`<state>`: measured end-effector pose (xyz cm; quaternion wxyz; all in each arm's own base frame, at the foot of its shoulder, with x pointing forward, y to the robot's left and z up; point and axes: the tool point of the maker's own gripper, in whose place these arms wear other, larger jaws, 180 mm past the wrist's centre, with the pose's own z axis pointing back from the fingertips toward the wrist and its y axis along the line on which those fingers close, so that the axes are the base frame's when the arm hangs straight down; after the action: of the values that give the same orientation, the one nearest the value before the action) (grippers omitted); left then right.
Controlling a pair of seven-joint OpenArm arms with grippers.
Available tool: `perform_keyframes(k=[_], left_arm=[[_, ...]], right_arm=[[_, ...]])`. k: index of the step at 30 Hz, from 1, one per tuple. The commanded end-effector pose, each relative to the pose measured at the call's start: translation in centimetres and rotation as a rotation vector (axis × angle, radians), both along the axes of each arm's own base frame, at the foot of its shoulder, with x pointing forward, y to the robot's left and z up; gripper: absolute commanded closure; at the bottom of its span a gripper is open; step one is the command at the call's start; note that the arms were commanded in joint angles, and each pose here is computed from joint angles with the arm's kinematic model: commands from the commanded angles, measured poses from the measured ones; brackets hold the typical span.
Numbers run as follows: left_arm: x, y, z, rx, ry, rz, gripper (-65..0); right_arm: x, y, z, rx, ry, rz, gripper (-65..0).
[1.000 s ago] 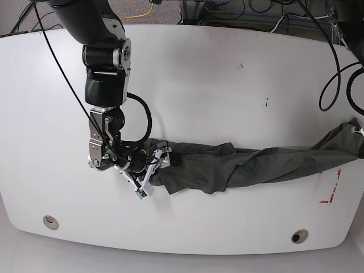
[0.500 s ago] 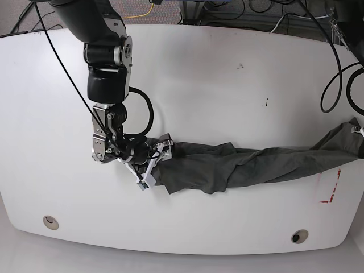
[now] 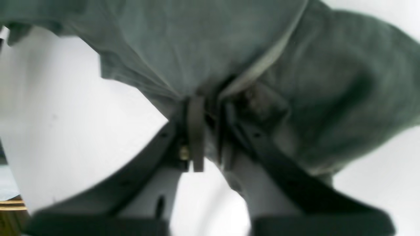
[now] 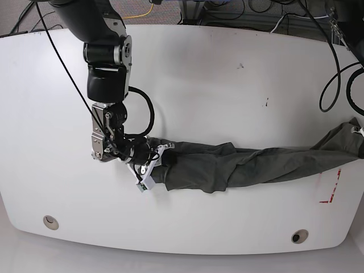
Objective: Layout the t-shirt on the table in an organized manner, then fold the t-shirt properly
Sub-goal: 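Swing the right gripper with its shirt end toward the left gripper, then raise the shirt high with both grippers and fling it down onto the table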
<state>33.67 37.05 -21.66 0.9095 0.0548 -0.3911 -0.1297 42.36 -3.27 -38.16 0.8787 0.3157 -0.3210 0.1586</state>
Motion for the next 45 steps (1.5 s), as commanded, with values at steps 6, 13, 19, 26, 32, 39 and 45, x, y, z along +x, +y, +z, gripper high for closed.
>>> perform_keyframes(k=[6,13,19,26,32,39,45], left_arm=[[0.5,0.5,2.1,0.024,-0.058,-0.005,-2.8],[0.6,0.5,2.2,0.024,-0.063,-0.005,-2.8],[1.4,0.1,3.8,0.027,-0.111,-0.012,-2.8],[3.2,-2.1,8.7,0.062,-0.269,-0.054,-2.8],[5.2,-5.3,13.5,0.113,-0.388,-0.139,-2.8],[6.3,-6.6,18.5,0.138,-0.511,-0.169,-2.5],[6.9,-7.4,23.0,0.119,-0.633,-0.173,-2.5]], right_arm=[[1.9,-0.2,3.4,0.028,-0.088,-0.006,0.0],[2.1,-2.3,6.5,-0.047,-0.189,-0.008,0.0],[2.7,-6.0,10.4,-0.092,-0.277,-0.092,0.0],[3.2,-10.3,16.9,-0.224,-0.461,-0.139,0.0],[3.4,-12.4,22.5,-0.319,-0.607,-0.164,0.0],[3.2,-14.8,28.4,-0.42,-0.744,-0.201,0.0],[3.2,-16.8,33.7,-0.49,-0.854,-0.243,0.0]])
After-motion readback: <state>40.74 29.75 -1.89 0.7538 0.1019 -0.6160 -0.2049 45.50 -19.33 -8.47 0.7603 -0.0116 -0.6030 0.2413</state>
